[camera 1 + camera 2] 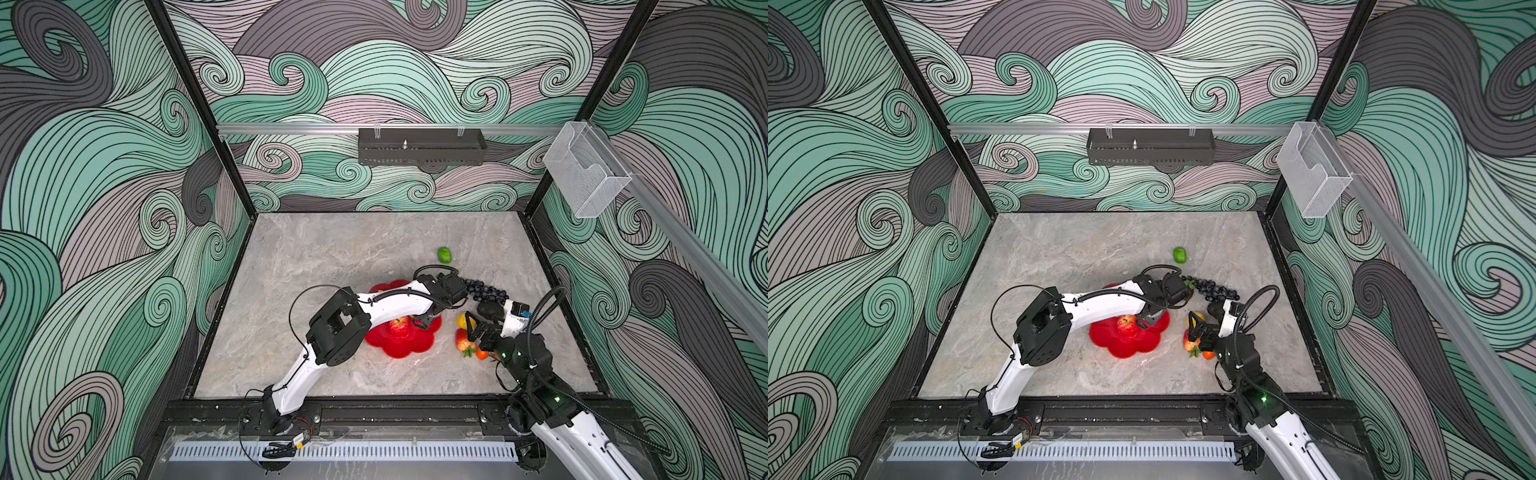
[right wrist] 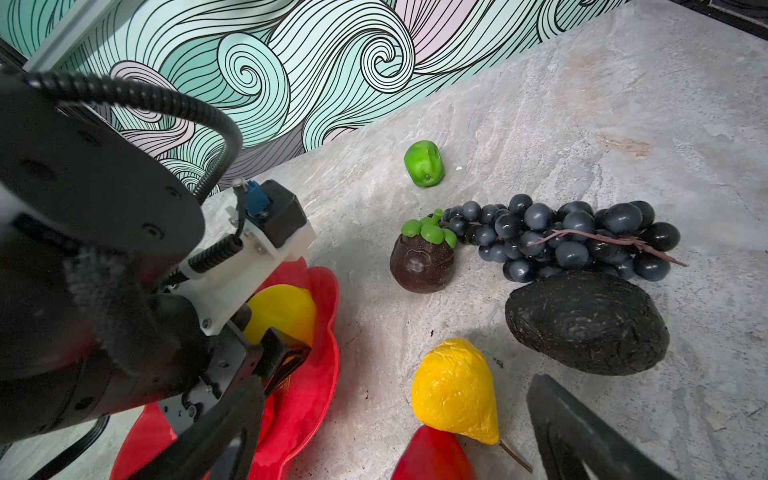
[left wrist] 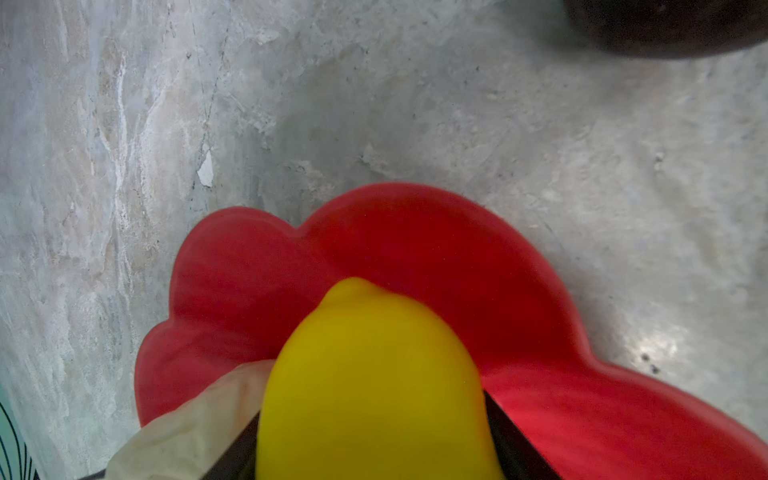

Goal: Place and organize the fake fruits in the fruit bowl
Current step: 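Lower the lemon into the bowl beside the pear with the left gripper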

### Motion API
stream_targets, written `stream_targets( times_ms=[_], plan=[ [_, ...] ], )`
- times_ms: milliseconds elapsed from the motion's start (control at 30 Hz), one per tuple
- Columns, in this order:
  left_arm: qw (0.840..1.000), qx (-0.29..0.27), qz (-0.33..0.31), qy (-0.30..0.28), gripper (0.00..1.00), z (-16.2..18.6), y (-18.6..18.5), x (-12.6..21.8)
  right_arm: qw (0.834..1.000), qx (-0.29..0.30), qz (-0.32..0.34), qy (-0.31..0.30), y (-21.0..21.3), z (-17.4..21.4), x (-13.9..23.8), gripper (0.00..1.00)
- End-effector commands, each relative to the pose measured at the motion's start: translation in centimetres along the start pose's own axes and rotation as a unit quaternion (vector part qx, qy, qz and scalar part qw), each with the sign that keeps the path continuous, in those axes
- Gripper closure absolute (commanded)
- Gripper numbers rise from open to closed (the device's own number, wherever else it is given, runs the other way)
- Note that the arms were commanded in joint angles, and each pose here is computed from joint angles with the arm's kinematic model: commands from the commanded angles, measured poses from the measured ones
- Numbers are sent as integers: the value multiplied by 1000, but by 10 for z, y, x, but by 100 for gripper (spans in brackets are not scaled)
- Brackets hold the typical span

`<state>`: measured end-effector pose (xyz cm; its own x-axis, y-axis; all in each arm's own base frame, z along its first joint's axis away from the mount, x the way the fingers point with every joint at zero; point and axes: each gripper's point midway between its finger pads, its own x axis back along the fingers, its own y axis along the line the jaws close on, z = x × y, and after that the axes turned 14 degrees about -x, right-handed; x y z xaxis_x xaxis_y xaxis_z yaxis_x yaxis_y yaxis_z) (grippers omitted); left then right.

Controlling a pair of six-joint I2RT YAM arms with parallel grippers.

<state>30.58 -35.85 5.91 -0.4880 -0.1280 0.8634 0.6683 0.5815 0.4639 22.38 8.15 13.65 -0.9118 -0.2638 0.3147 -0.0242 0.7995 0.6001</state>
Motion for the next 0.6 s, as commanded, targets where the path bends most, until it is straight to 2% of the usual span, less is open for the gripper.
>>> stream_targets(
  times_ms=[0,333,567],
  plan=[
    [1000,2,-19,18,34,5,4,-2,1000,1,-6,-4,1,0,-2,1],
    [1000,4,-6,28,22,7,-2,-4,1000,-1,-5,-3,0,0,-2,1],
    [1000,5,-8,29,24,8,-2,-4,1000,-1,-5,-3,1,0,-2,1]
  ],
)
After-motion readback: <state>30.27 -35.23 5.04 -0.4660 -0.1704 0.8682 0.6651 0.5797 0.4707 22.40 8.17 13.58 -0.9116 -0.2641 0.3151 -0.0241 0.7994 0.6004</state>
